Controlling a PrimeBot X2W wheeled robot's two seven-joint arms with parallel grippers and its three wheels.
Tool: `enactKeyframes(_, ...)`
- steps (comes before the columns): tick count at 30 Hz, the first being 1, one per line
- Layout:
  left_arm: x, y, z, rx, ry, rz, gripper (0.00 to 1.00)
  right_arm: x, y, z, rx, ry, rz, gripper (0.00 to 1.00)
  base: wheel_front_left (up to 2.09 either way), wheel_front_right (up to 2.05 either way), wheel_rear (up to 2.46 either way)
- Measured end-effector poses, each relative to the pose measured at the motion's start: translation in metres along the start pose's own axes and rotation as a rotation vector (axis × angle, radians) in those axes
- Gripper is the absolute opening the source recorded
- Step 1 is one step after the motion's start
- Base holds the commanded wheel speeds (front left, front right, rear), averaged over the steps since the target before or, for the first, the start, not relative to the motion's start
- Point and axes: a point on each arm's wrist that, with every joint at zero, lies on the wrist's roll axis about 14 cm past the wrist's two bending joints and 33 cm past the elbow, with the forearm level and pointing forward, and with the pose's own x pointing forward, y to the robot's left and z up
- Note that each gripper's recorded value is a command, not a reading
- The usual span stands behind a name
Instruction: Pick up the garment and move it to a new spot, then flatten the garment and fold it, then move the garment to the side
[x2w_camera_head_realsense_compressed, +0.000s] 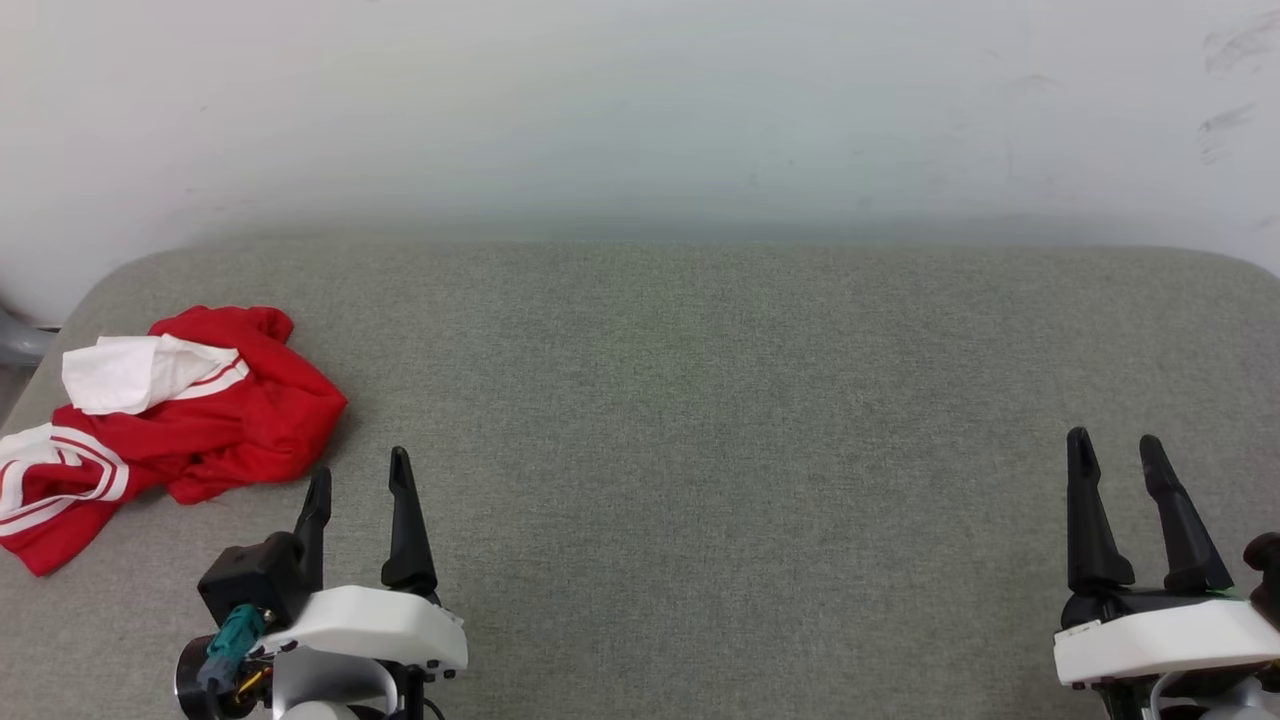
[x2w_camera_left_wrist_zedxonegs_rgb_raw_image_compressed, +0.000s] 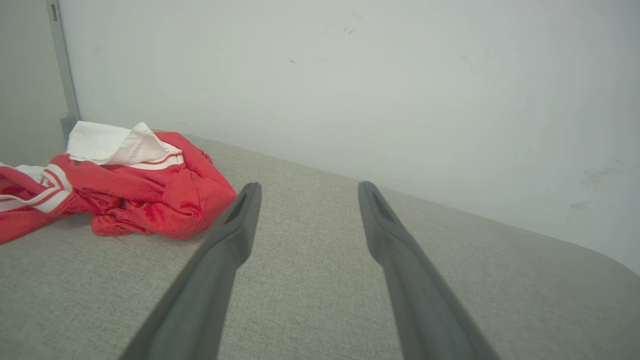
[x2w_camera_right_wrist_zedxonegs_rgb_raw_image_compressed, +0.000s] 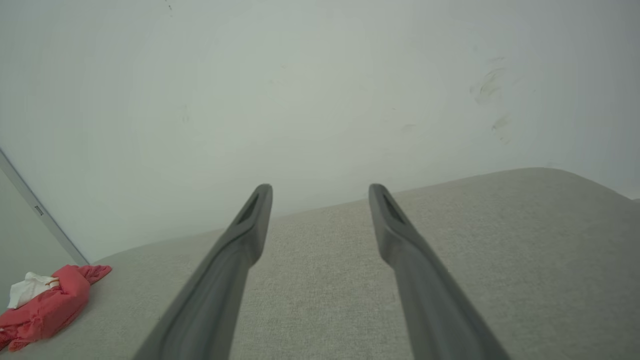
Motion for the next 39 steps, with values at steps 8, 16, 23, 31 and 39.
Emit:
enactKeyframes(8,-0.002,-0.005,0.002,0.068,-0.024,-0.021,1.00,-0.001,0.003,0.003,-0.071,-0.012,0.018,1.00,0.00,0.00,0.00)
enactKeyframes(16,-0.005,-0.007,0.002,0.132,-0.042,-0.031,1.00,-0.002,0.005,0.003,-0.136,-0.017,0.032,1.00,0.00,0.00,0.00)
enactKeyframes(23,-0.007,-0.009,0.002,0.178,-0.053,-0.044,1.00,-0.004,0.008,0.002,-0.184,-0.022,0.044,1.00,0.00,0.00,0.00)
enactKeyframes(31,-0.008,-0.011,-0.001,0.221,-0.059,-0.058,1.00,-0.004,0.010,0.001,-0.227,-0.024,0.057,1.00,0.00,0.00,0.00)
enactKeyframes(39,-0.010,-0.012,-0.001,0.254,-0.072,-0.070,1.00,-0.006,0.012,-0.001,-0.256,-0.024,0.071,1.00,0.00,0.00,0.00)
